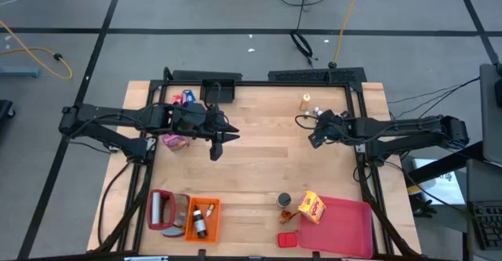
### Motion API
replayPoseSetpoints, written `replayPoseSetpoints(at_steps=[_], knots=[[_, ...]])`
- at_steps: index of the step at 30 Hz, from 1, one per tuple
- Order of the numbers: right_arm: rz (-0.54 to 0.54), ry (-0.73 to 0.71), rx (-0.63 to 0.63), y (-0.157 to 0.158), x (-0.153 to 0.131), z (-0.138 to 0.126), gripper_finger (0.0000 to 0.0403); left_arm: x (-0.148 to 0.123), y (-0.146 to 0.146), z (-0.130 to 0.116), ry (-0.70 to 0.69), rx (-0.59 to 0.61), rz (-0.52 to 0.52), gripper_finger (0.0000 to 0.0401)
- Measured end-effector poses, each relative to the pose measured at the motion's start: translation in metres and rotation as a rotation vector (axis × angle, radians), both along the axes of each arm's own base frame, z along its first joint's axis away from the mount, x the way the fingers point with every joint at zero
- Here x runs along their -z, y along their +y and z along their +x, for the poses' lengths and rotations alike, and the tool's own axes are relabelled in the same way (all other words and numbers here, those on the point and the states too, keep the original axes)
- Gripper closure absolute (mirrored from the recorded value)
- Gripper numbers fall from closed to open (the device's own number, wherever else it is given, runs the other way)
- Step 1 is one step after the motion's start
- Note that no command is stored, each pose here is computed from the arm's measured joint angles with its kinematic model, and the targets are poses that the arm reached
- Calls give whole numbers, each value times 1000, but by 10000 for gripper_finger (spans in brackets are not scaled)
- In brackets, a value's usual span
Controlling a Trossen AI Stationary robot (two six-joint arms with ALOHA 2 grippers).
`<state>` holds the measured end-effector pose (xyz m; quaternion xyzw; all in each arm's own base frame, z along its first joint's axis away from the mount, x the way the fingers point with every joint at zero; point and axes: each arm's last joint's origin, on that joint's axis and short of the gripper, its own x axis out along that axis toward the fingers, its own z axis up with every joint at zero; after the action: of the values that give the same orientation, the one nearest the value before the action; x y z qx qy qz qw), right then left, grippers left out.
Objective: Pick & Place Kitchen Items
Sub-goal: Put the small brown food coloring bottle into the orange bin
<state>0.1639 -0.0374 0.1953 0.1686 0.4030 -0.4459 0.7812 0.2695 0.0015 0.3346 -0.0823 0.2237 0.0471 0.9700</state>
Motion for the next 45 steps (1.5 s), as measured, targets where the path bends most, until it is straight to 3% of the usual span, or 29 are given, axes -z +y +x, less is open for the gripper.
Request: replayPoseSetpoints(at_steps=[10, 28, 34, 45], knots=[[21, 28, 97, -9, 17, -5, 185, 0, 0, 0, 1, 0, 0, 306], [74, -83, 91, -17, 62, -17, 200, 0, 0, 0, 1, 2, 4, 306], [70, -125, 82, -18, 64, -15, 239, 0, 0, 0, 1, 2, 4, 306], [71, -133, 40, -18, 63, -13, 351, 0, 0, 0, 1, 2, 4, 306]])
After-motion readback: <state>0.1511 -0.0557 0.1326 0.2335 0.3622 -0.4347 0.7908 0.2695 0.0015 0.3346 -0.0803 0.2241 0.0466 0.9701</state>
